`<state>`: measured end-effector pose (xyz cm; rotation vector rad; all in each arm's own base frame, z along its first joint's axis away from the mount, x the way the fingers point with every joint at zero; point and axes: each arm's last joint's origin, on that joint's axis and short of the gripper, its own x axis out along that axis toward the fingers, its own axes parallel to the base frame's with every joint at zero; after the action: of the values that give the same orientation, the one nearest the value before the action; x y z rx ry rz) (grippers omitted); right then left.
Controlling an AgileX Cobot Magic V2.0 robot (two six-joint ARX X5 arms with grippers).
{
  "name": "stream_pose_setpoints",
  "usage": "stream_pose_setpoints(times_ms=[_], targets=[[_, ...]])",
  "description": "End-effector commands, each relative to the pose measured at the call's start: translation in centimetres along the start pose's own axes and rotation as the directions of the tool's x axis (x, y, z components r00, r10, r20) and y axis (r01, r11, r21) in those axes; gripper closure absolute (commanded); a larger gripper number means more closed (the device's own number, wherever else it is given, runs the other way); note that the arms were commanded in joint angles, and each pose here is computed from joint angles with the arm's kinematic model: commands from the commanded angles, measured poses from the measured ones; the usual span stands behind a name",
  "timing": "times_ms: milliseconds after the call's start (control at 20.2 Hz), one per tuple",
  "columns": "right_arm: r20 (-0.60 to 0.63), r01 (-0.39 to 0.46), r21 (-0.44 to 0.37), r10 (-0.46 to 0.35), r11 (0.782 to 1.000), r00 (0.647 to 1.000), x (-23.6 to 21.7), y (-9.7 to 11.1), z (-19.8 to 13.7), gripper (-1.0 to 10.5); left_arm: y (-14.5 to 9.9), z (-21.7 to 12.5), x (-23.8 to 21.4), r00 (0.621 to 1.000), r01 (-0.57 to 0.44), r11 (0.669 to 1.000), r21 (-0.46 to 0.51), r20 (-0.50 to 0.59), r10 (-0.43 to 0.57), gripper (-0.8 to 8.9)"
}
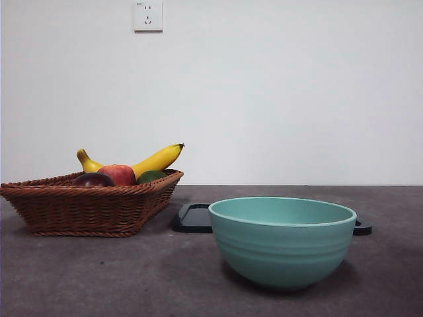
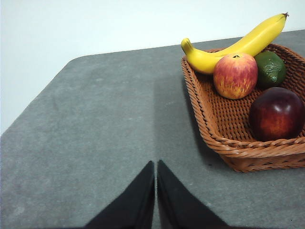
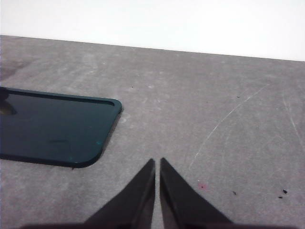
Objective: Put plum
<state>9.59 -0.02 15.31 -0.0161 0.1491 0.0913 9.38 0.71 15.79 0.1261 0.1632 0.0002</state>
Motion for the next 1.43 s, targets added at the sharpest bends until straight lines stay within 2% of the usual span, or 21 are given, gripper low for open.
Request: stream_pose_setpoints(times_ms=[49,148,445,643,791,890,1186,1433], targets=[[0.004,0.003,0.013,-0.004,1.000,1.000,0.0,0.0,-0.1,9.4,-0.1,-0.7,0.2,1.000,0.003,1.000,-0.009,-0.027,-0.003,8.06],[0.007,0.002,0.022,-0.002,1.000,1.000,0.0,0.0,0.0,9.4,-0.1,-0.7,0.2,1.000,0.002,1.000,-0.022,-0.026,-0.003,8.06],[0.054,-0.004,0.102,-0.001,0.995,0.999,0.0,0.0,0.4,9.4,0.0,-0.5,0.2,1.000,-0.001,0.974,-0.228,-0.005,0.000,8.06],[0.056,-0.004,0.156,-0.004,0.988,0.998,0.0,0.0,0.4,9.4,0.0,-0.5,0.2,1.000,-0.001,0.953,-0.304,-0.004,0.000,8.06],[0.051,-0.009,0.236,-0.003,0.972,0.999,0.0,0.0,0.4,9.4,0.0,-0.4,0.2,1.000,-0.001,0.911,-0.413,-0.003,0.000,8.06],[0.054,-0.021,0.255,0.008,0.967,0.998,0.0,0.0,0.4,9.4,0.0,-0.3,0.1,1.000,-0.001,0.886,-0.464,0.000,0.001,8.06],[0.075,-0.047,0.309,0.025,0.950,0.997,-0.2,0.1,1.1,9.4,0.1,0.7,-0.2,1.000,0.021,0.844,-0.536,0.028,-0.007,8.05],[0.121,-0.063,0.324,0.025,0.944,0.992,-1.1,0.1,3.2,9.4,0.1,2.5,-1.1,0.998,0.056,0.838,-0.543,0.036,-0.043,8.04]])
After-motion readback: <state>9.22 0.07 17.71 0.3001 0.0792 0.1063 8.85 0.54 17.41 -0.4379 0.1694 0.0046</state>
